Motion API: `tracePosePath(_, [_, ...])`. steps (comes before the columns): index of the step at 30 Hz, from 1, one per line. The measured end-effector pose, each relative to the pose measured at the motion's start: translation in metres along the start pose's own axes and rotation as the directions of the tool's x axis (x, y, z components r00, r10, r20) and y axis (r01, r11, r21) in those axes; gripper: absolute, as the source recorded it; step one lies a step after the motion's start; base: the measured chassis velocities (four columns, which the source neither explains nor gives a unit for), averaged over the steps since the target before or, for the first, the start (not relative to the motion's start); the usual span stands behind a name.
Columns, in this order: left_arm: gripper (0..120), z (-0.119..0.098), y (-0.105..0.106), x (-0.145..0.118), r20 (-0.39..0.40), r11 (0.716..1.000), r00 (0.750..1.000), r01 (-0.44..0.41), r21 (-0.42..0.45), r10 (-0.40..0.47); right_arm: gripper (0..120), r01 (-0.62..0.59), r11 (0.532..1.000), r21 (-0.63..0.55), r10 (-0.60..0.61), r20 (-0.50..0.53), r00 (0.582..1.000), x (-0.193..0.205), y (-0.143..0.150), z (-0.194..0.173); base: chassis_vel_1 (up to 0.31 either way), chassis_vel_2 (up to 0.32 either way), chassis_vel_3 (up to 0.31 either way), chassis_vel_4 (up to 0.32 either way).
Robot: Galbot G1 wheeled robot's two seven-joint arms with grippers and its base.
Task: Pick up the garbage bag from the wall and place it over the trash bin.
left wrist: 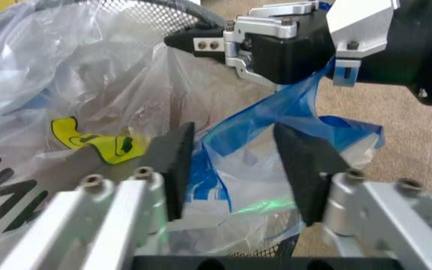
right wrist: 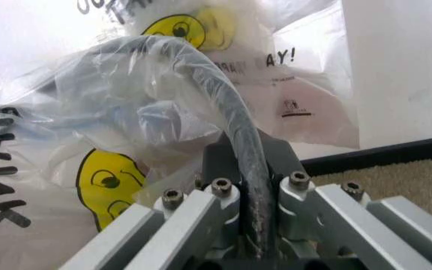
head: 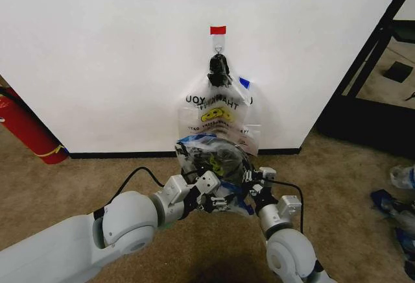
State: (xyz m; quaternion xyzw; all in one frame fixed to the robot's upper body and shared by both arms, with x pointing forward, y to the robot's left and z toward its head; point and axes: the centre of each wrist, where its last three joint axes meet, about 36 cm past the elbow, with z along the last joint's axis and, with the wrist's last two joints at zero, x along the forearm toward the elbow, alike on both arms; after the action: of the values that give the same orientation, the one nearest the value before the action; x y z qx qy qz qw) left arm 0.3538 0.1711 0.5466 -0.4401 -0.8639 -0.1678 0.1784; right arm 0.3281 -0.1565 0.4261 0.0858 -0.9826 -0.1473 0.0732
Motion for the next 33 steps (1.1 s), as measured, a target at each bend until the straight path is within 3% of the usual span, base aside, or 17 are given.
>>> tracePosePath(12, [0,0.001,-0.003,0.005,0.022,1.0,1.0,0.012,-0.002,-0.012,1,-0.014,1.0,-0.012,0.014,-0.008,1.0,-0.002,0.002,0.001,0.0,0.0,0.0,0.0])
tracePosePath(27, [0,0.013,-0.017,0.033,0.058,0.998,0.997,0.048,0.04,-0.05,1,-0.082,0.989,-0.127,0.077,-0.043,0.996,-0.012,0.004,-0.008,0.0,0.0,0.0,0.0])
tracePosePath(33, [0,0.027,-0.024,0.038,0.05,0.996,0.997,0.063,0.062,-0.066,1,-0.105,0.975,-0.198,0.092,-0.074,0.993,-0.013,0.001,-0.019,0.0,0.0,0.0,0.0])
